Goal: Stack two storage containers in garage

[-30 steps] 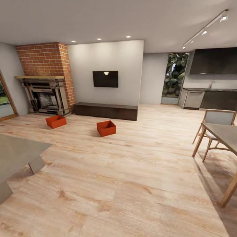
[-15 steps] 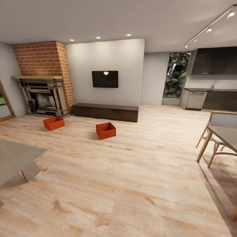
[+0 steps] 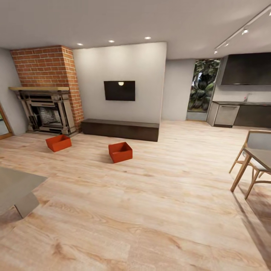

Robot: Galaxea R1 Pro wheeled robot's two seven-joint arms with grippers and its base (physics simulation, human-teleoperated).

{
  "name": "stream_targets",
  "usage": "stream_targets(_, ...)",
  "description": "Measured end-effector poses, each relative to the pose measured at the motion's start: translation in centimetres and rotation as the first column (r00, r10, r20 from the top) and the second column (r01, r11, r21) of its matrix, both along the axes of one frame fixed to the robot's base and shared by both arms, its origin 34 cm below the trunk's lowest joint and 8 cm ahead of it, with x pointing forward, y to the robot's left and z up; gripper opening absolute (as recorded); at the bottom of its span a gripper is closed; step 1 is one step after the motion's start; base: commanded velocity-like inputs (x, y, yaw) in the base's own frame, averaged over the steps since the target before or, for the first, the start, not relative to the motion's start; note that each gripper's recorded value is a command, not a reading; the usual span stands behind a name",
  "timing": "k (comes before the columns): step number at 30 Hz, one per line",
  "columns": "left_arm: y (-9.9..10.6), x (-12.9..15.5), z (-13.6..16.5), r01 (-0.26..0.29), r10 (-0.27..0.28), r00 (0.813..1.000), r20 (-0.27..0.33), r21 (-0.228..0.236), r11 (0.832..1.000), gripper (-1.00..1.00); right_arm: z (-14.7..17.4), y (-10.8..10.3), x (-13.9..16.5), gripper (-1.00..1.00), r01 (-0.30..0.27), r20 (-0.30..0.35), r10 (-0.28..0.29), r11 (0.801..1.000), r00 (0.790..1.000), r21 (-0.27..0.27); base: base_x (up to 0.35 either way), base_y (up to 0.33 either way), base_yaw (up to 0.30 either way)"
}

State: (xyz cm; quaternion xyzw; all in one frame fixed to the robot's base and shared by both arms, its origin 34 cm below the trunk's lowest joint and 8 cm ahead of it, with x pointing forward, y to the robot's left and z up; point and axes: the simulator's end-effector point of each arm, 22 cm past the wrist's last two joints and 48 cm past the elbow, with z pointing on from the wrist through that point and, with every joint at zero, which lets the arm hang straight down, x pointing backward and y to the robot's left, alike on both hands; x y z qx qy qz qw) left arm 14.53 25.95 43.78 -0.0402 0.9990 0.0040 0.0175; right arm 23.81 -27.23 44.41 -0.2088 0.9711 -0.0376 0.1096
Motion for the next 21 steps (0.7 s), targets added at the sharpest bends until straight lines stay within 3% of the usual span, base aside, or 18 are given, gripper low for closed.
stream_targets(21, 0.15, -0.01, 0.00, 0.000, 0.000, 1.000, 0.000, 0.003, 1.000, 1.00, 0.00, 0.01, 0.00, 1.00, -0.001, 0.000, 0.001, 1.000, 1.000, 0.000, 0.322, 0.000, 0.000)
